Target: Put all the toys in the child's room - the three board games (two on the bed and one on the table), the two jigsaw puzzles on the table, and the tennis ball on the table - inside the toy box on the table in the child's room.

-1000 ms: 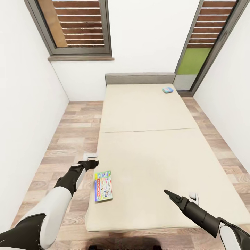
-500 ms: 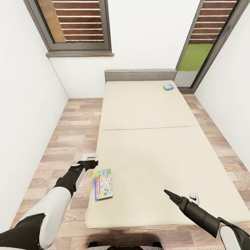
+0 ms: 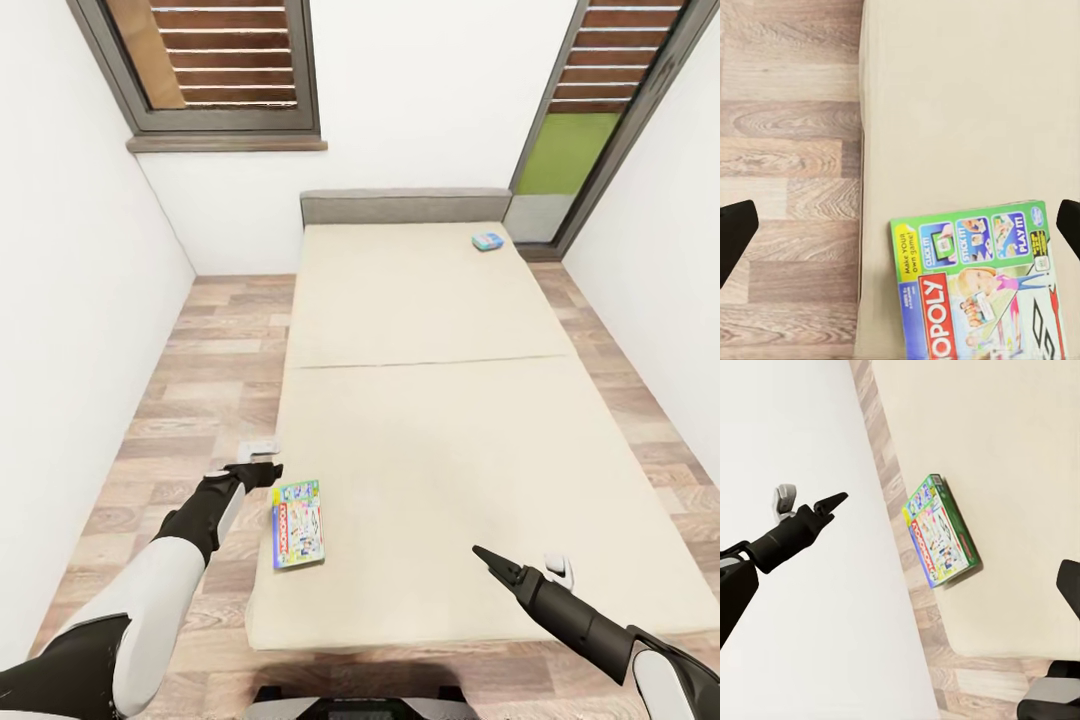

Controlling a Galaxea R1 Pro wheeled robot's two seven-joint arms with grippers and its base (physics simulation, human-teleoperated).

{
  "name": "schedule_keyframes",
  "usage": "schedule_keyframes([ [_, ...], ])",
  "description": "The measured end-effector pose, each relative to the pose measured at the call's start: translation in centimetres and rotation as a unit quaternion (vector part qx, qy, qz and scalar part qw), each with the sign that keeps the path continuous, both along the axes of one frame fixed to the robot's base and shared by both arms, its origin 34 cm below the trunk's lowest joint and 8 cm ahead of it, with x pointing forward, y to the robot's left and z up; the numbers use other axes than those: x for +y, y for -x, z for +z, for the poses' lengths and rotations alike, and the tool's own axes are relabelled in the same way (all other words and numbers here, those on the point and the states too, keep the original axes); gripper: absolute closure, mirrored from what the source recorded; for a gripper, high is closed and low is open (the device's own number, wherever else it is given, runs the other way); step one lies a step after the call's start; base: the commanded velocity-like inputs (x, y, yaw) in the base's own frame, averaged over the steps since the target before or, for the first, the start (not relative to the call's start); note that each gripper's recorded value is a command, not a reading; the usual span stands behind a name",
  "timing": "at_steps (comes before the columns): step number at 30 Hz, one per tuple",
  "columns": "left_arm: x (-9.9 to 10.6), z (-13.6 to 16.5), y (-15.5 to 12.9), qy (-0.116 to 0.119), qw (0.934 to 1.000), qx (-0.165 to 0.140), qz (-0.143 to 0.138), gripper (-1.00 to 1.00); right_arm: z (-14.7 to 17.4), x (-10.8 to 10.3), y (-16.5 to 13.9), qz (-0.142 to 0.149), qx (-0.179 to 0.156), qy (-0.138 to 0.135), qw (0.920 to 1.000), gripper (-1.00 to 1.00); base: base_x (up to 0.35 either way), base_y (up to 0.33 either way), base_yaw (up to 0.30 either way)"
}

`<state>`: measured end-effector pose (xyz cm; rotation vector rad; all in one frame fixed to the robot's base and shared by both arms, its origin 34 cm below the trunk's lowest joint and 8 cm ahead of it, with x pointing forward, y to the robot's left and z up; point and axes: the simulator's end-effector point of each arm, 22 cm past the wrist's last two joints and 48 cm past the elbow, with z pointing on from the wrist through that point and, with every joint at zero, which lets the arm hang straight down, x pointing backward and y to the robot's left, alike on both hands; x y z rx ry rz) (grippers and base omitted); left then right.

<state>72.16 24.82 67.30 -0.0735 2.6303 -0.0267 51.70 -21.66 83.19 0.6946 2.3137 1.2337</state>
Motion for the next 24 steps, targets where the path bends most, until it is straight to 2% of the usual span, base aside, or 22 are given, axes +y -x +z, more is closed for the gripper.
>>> schedule_keyframes([
  [5,-0.1,0.0,-0.3,0.003,0.9997,0.025,0.003,-1.0,0.2,0.2,0.0,0.002,-0.005,-0.009,0.9999,-1.0,0.0,0.0,0.0],
  [8,0.0,0.5,-1.4,0.004,0.9993,0.036,0.004,-1.0,0.9,0.6,-0.2,0.005,-0.016,-0.024,0.9996,-1.0,0.0,0.0,0.0],
  [12,-0.1,1.1,-2.6,0.005,0.9991,0.041,0.004,-1.0,1.5,0.7,-0.3,0.006,-0.028,-0.039,0.9988,-1.0,0.0,0.0,0.0],
  [19,-0.4,1.2,-3.5,0.004,0.9991,0.041,0.003,-1.0,1.7,-1.0,-0.5,-0.002,-0.037,-0.035,0.9987,-1.0,0.0,0.0,0.0],
  [24,-0.5,0.8,-3.5,0.002,0.9991,0.042,0.001,-1.0,1.5,-1.5,-0.5,-0.001,-0.034,-0.031,0.9989,-1.0,0.0,0.0,0.0],
])
